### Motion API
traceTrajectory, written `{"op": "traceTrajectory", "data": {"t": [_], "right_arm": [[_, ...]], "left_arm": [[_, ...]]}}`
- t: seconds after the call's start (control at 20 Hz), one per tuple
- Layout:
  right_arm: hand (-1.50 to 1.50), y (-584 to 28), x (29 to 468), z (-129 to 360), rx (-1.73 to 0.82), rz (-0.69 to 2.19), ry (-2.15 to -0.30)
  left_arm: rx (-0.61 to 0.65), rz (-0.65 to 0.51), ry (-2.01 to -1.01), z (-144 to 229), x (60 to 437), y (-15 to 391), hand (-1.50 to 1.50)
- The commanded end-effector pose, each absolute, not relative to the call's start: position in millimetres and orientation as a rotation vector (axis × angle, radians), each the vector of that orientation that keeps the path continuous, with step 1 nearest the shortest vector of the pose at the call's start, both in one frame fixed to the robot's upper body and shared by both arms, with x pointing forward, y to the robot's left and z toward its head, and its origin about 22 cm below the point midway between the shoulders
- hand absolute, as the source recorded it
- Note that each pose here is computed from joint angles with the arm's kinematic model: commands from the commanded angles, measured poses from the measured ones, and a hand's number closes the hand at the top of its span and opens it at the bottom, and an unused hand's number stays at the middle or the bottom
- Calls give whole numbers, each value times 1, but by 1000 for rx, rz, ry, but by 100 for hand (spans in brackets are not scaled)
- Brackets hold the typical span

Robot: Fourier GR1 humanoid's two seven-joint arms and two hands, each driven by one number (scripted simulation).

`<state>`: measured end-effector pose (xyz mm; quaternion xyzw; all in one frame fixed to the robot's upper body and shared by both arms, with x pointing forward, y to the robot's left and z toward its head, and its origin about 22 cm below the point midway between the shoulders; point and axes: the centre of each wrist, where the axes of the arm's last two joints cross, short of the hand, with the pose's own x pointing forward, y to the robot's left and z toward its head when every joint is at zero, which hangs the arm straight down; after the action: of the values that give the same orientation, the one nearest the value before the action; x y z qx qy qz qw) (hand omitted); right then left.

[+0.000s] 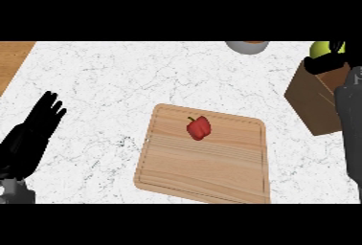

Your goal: Pick the pear from the cutting board and place it in the cardboard box

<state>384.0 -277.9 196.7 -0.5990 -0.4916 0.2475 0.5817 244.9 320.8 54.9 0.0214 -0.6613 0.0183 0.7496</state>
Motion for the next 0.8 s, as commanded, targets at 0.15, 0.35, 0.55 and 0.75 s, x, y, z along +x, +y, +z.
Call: {"op": "traceTrajectory", "data": {"t": [0.15, 0.35, 0.55, 0.75], "right_arm": [[150, -301, 393, 141, -1249, 507, -944], [-150, -312, 389, 124, -1162, 546, -953], [-150, -323, 380, 115, -1132, 514, -1115], [-150, -329, 372, 117, -1141, 216, -1315]], "left_arm": [[43, 55, -1435, 58, 252, 315, 0], [52, 48, -1458, 50, 231, 303, 0], [43, 39, -1438, 42, 243, 327, 0], [70, 39, -1437, 37, 244, 318, 0]]}}
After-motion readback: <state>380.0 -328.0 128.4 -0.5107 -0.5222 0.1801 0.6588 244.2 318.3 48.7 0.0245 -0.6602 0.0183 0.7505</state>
